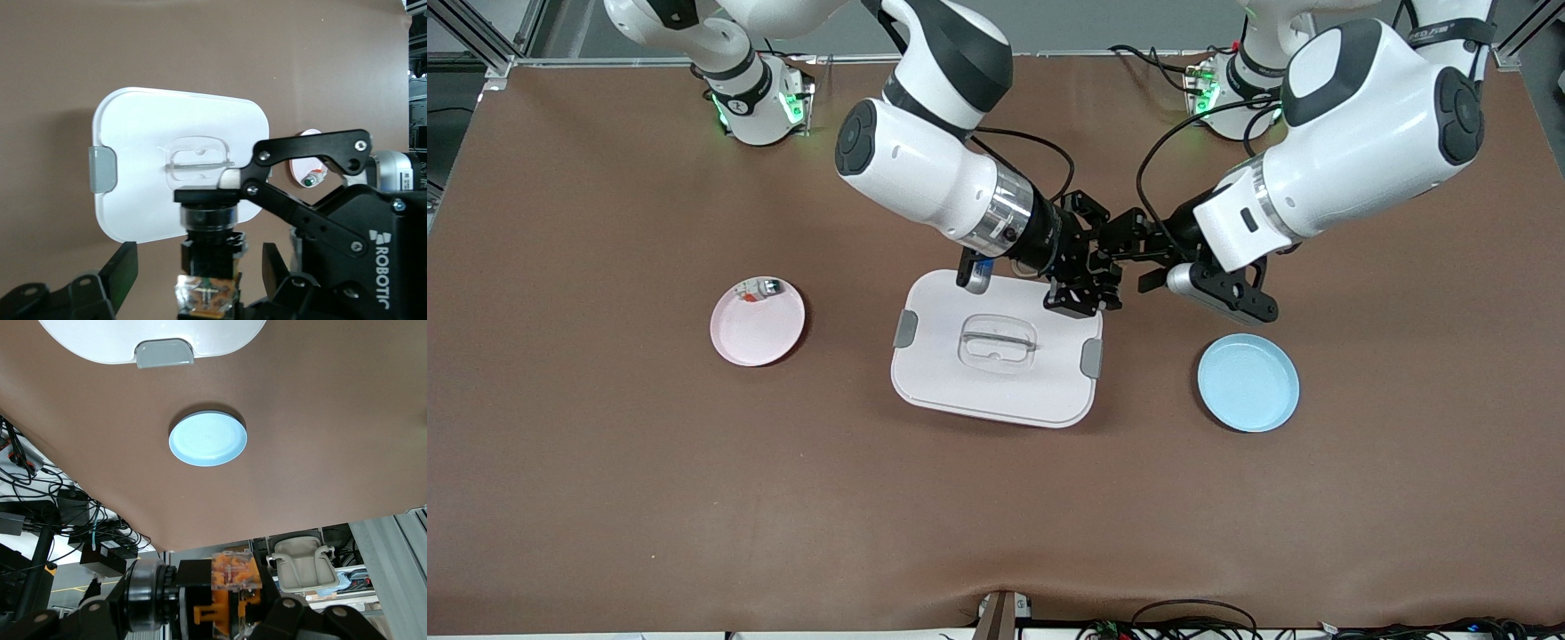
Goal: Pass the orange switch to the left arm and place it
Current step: 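Close the left gripper on the switch while the right gripper opens, then carry the switch toward the blue plate while the right gripper withdraws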
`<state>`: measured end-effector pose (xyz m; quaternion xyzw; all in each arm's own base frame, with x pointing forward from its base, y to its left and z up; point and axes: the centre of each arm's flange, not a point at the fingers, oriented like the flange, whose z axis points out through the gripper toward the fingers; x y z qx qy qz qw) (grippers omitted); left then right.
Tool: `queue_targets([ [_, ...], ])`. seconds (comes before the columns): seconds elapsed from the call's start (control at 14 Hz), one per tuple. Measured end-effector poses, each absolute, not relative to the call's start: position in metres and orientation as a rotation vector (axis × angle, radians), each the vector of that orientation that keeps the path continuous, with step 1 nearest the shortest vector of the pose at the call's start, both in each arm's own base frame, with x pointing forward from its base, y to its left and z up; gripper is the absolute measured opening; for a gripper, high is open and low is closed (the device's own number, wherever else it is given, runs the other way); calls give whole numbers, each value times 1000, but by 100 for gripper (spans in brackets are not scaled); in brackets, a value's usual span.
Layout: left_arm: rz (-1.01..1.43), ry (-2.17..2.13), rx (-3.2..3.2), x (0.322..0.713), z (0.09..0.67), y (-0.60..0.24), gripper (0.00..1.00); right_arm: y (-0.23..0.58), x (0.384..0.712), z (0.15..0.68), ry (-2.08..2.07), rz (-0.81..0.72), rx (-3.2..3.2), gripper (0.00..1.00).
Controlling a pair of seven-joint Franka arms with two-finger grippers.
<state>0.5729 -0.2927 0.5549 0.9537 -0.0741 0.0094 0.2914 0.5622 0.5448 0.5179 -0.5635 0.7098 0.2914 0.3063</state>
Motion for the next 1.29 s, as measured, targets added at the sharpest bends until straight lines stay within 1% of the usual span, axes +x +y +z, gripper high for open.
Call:
queue_targets([
  [0.07,24,-202,2542,572,555,-295,81,545,562,518,1879,772,-1490,73],
  [0.14,22,-205,2541,571,555,-296,73,545,562,518,1879,772,-1490,73],
  [0.21,22,-206,2541,571,555,-297,60,545,562,518,1879,772,-1490,73],
  [0.29,21,-205,2541,571,554,-297,49,545,562,518,1879,772,-1490,73],
  [0.36,22,-211,2540,571,554,-296,42,545,562,518,1880,774,-1490,73],
  [0.93,35,-234,2563,571,554,-297,42,546,563,515,1881,782,-1480,73],
  [1.0,42,-233,2583,572,554,-295,42,547,563,514,1881,781,-1479,78],
  [1.15,60,-205,2608,580,552,-279,42,547,563,516,1878,781,-1479,98],
  [1.29,79,-171,2634,590,551,-256,42,547,563,517,1876,780,-1478,100],
])
